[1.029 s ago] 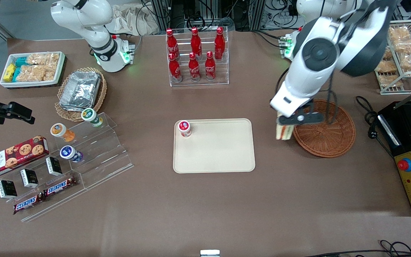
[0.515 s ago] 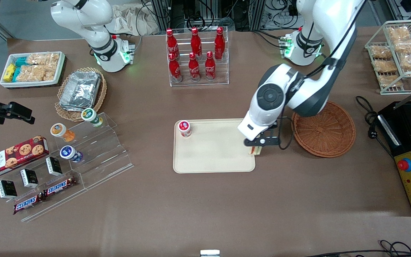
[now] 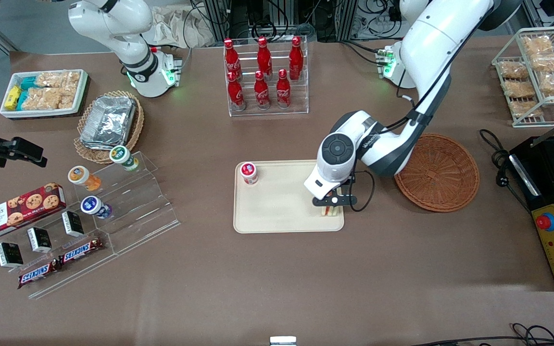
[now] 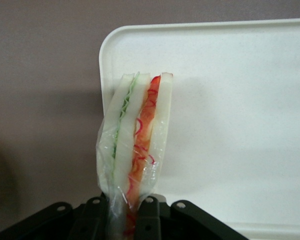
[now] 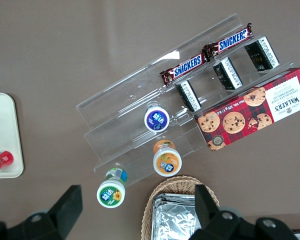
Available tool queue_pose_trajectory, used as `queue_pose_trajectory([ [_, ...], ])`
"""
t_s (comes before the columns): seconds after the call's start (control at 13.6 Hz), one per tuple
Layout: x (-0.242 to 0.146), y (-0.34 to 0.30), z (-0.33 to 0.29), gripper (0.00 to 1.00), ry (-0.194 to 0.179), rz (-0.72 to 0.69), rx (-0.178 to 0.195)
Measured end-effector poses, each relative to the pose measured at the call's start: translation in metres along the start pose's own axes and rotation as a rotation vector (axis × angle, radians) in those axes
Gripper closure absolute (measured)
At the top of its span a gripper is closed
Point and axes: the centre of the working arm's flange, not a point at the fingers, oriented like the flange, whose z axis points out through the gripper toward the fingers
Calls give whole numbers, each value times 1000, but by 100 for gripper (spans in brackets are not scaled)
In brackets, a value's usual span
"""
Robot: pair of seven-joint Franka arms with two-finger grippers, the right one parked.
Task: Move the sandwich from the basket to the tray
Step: 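Lower the held sandwich onto the cream tray, then open the left gripper to release the sandwich on the tray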
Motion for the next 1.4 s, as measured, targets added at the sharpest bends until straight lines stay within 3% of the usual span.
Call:
queue_pose_trajectory([
  [0.59, -5, 20, 20, 79, 5, -4, 1],
  [0.74, -3, 22, 26, 79, 19, -1, 17],
  [0.96, 0, 24, 30, 53, 35, 3, 32],
  [1.32, 16, 23, 9, 2, 72, -22, 6],
  [1.4, 23, 22, -3, 0, 86, -40, -9],
])
